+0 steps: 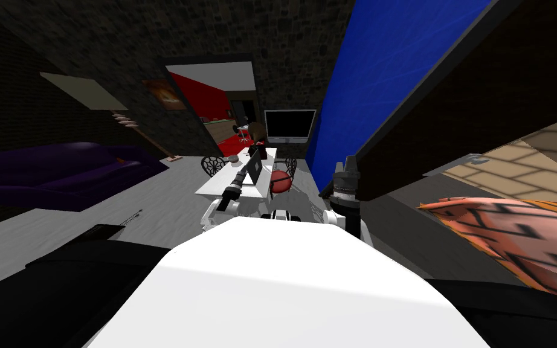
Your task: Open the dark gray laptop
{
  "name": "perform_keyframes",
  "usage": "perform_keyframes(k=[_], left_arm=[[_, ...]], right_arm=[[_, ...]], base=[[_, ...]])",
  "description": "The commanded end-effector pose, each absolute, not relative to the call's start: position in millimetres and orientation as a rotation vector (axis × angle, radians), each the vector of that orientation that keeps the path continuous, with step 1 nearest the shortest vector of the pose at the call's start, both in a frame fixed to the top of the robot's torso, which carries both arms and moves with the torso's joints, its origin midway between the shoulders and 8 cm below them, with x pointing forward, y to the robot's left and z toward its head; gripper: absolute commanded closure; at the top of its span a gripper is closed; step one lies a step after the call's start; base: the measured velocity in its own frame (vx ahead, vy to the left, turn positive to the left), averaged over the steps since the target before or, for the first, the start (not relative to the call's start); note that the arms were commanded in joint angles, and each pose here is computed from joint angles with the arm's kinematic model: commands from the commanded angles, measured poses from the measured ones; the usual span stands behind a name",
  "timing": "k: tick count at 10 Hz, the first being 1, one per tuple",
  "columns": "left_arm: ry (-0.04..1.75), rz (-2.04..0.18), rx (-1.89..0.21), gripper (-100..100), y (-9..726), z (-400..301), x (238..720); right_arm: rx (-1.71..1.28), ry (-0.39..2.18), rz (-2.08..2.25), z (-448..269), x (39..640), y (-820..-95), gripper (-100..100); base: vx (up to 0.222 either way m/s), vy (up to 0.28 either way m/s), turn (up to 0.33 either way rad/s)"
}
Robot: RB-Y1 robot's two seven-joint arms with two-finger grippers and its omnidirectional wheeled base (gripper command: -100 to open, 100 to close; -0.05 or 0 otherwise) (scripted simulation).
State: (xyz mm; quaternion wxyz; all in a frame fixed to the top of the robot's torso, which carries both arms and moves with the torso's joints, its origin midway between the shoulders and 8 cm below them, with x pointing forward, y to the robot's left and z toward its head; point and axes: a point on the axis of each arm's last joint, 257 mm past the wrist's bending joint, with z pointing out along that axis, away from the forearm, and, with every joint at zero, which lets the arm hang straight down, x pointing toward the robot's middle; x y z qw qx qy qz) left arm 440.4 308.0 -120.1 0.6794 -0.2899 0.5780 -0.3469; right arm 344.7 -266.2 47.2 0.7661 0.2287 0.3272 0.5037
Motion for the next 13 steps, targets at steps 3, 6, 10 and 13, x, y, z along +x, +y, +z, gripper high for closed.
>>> perform_keyframes(k=[3, 6, 10, 13], left_arm=[[1.427, -0.610, -0.645, -100, 343, -156, 454], [1.436, -0.589, -0.647, -100, 348, -151, 454], [1.410, -0.658, -0.655, 100, 337, -152, 476], [1.396, -0.717, -0.672, 100, 328, -156, 496]], right_arm=[[0.497, 0.711, 1.094, 47, 345, -266, 0], [0.497, 0.711, 1.094, 47, 345, -266, 0], [0.497, 0.711, 1.094, 47, 345, -266, 0], [0.497, 0.711, 1.094, 47, 345, -266, 0]], base=[[-0.004, -0.035, -0.112], [0.029, -0.016, -0.044], [-0.034, 0.012, 0.071], [-0.054, 0.016, 0.048]])
